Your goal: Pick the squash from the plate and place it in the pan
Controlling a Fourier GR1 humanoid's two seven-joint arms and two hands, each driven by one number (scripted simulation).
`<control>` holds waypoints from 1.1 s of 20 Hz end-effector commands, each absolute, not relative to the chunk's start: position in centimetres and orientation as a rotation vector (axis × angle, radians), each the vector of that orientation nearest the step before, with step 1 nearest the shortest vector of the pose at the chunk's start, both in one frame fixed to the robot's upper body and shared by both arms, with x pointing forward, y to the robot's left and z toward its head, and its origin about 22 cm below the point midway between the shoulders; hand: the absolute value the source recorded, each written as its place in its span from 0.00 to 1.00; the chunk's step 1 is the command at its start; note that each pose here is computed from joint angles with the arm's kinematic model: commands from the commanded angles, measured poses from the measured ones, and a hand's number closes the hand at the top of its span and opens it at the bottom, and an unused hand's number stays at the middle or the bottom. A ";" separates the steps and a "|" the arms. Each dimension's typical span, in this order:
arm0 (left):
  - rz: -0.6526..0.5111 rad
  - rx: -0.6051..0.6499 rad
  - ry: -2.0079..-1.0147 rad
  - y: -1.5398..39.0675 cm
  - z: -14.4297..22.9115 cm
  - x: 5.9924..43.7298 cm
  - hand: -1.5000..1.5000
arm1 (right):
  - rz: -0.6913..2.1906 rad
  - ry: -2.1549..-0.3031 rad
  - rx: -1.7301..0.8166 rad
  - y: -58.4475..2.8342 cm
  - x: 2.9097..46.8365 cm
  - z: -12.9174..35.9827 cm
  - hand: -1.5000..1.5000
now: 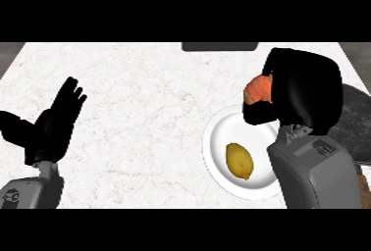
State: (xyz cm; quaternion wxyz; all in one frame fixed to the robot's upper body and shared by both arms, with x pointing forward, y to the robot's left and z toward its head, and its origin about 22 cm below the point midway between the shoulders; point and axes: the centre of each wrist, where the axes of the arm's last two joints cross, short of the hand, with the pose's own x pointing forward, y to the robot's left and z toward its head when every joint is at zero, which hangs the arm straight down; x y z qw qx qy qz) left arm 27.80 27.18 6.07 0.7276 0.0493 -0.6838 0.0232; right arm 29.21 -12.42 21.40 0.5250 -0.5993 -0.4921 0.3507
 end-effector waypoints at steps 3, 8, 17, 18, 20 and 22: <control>0.058 0.102 -1.522 27.3 6.5 27.5 0.50 | 0.669 -1.149 -1.497 -17.3 28.5 22.7 1.00; 0.035 0.103 -1.517 27.7 5.8 27.3 0.50 | 0.565 -1.132 -1.504 -23.2 29.6 21.2 1.00; 0.065 0.087 -1.530 27.7 7.1 28.2 0.50 | 0.454 -1.155 -1.487 -35.3 29.5 18.6 1.00; 0.033 0.111 -1.539 26.9 8.7 28.6 0.50 | 0.437 -1.192 -1.497 -36.5 30.0 20.3 1.00; 0.037 0.101 -1.523 28.8 7.2 28.1 0.50 | 0.479 -1.164 -1.489 -37.0 31.3 15.9 1.00; 0.036 0.114 -1.517 28.9 5.0 27.5 0.50 | 0.494 -1.200 -1.445 -39.7 30.2 15.6 1.00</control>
